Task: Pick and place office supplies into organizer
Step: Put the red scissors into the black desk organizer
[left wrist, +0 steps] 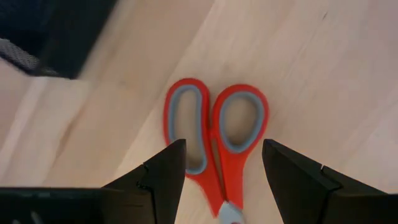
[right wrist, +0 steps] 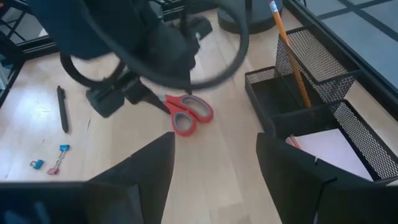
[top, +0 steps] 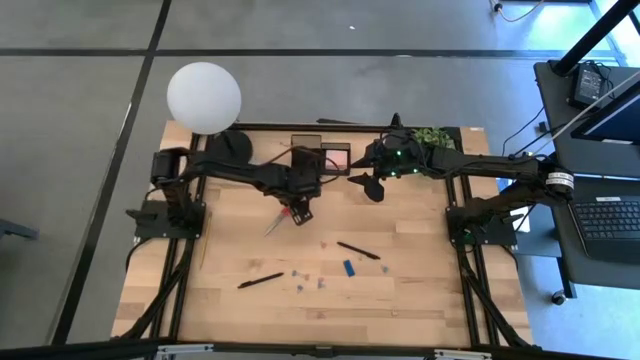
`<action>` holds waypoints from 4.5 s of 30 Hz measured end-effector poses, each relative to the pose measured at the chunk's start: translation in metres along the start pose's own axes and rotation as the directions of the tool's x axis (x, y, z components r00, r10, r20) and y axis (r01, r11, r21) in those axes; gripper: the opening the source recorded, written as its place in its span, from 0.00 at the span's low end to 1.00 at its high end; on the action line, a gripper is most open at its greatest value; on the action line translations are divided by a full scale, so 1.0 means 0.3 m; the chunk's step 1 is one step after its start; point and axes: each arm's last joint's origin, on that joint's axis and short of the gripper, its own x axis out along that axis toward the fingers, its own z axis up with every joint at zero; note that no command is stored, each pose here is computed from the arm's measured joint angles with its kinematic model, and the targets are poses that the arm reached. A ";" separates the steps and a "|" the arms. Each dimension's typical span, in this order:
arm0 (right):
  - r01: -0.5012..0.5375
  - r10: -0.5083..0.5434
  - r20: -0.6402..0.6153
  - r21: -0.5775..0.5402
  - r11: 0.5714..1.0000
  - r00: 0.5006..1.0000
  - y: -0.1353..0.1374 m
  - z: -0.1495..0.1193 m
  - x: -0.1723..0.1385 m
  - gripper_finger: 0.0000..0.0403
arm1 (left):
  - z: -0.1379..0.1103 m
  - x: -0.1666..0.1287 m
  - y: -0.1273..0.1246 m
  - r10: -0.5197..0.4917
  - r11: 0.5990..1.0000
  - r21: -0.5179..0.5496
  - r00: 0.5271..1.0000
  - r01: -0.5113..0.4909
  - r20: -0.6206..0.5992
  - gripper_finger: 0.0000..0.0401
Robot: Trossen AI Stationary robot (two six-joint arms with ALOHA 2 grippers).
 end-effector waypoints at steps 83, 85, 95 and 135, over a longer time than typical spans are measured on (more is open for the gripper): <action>0.000 0.000 0.000 -0.015 1.000 1.000 0.000 0.000 0.000 0.57 | 0.135 -0.036 -0.002 -0.097 0.965 0.222 0.978 0.138 -0.184 0.21; 0.000 0.000 0.000 -0.027 1.000 1.000 0.000 0.001 0.000 0.57 | 0.157 -0.102 0.003 -0.122 0.956 0.251 0.985 0.150 -0.124 0.20; 0.003 -0.003 0.013 -0.059 0.998 1.000 -0.002 0.005 0.000 0.57 | 0.171 -0.538 0.163 -0.231 0.951 0.284 0.891 0.122 0.390 0.20; 0.045 -0.044 0.041 -0.031 0.999 0.998 -0.006 0.013 -0.001 0.57 | -0.038 -0.250 0.507 -0.044 0.998 0.047 -0.066 0.047 0.997 0.21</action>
